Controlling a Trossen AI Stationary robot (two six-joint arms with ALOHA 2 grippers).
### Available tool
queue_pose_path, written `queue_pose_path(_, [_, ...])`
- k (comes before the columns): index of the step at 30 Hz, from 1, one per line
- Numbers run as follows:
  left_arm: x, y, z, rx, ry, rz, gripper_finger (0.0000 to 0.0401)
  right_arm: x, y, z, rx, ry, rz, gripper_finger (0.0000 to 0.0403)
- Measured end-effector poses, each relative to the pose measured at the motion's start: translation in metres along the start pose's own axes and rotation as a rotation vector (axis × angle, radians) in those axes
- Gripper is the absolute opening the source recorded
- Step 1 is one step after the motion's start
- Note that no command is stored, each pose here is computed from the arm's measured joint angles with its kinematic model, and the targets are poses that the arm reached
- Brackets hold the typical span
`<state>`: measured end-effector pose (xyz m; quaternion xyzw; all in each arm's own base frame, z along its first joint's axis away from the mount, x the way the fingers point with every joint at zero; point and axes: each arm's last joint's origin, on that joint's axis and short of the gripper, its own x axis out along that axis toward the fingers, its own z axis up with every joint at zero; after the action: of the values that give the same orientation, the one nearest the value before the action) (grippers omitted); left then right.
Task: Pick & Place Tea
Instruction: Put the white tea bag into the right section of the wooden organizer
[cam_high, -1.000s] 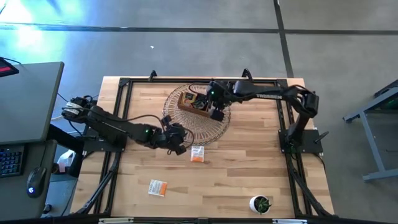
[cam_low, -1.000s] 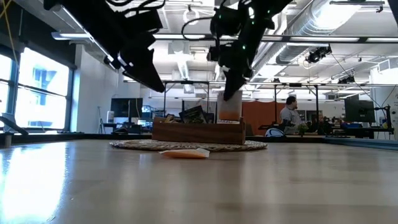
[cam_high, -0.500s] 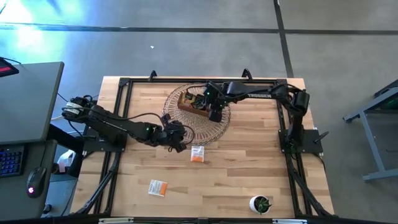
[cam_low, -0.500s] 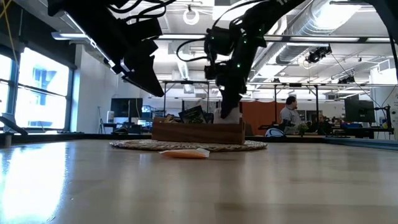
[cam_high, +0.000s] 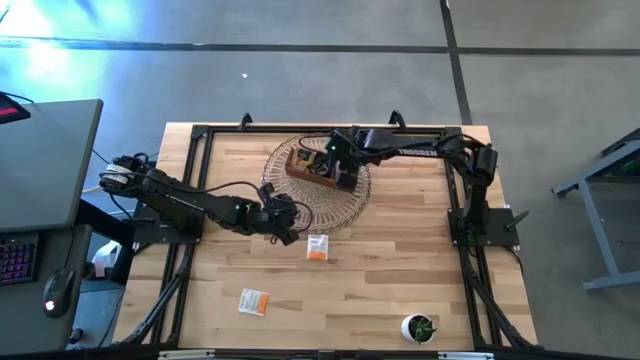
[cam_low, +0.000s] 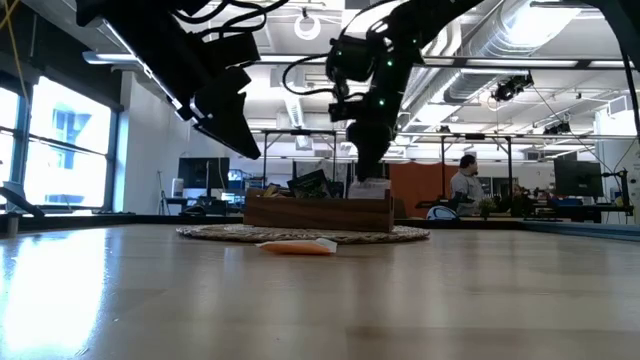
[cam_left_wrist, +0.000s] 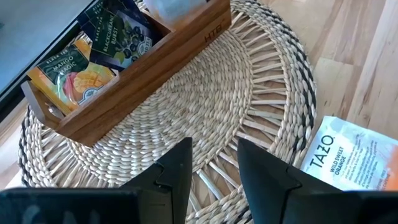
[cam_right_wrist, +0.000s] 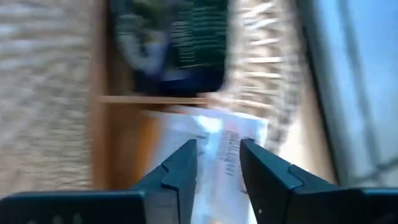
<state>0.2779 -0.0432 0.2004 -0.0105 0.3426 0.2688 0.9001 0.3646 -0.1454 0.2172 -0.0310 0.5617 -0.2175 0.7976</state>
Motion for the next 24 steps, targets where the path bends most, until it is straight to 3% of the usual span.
queue_pose_path(7, [0.000,0.000,0.000,0.000,0.002,-0.005,0.0126,-0.027,-0.013,0.020,-0.022,-0.038,-0.096,0.0125])
queue_pose_path(10, [0.000,0.000,0.000,0.001,0.004,-0.006,0.0126,-0.045,-0.014,0.029,0.021,-0.054,-0.053,0.0126])
queue_pose_path(13, [0.000,0.001,-0.002,0.013,0.020,0.001,0.0126,-0.063,-0.003,0.037,0.052,-0.085,0.074,0.0126])
queue_pose_path(16, [0.000,0.002,-0.005,0.026,0.048,0.007,0.0126,-0.072,0.030,0.041,-0.003,-0.123,0.286,0.0126])
queue_pose_path(19, [-0.006,0.003,-0.006,0.008,0.102,-0.082,0.0126,-0.075,0.074,0.037,-0.096,-0.159,0.480,0.0126])
queue_pose_path(24, [-0.016,0.000,-0.006,-0.020,0.162,-0.252,0.0126,-0.066,0.146,0.018,-0.211,-0.233,0.593,0.0126])
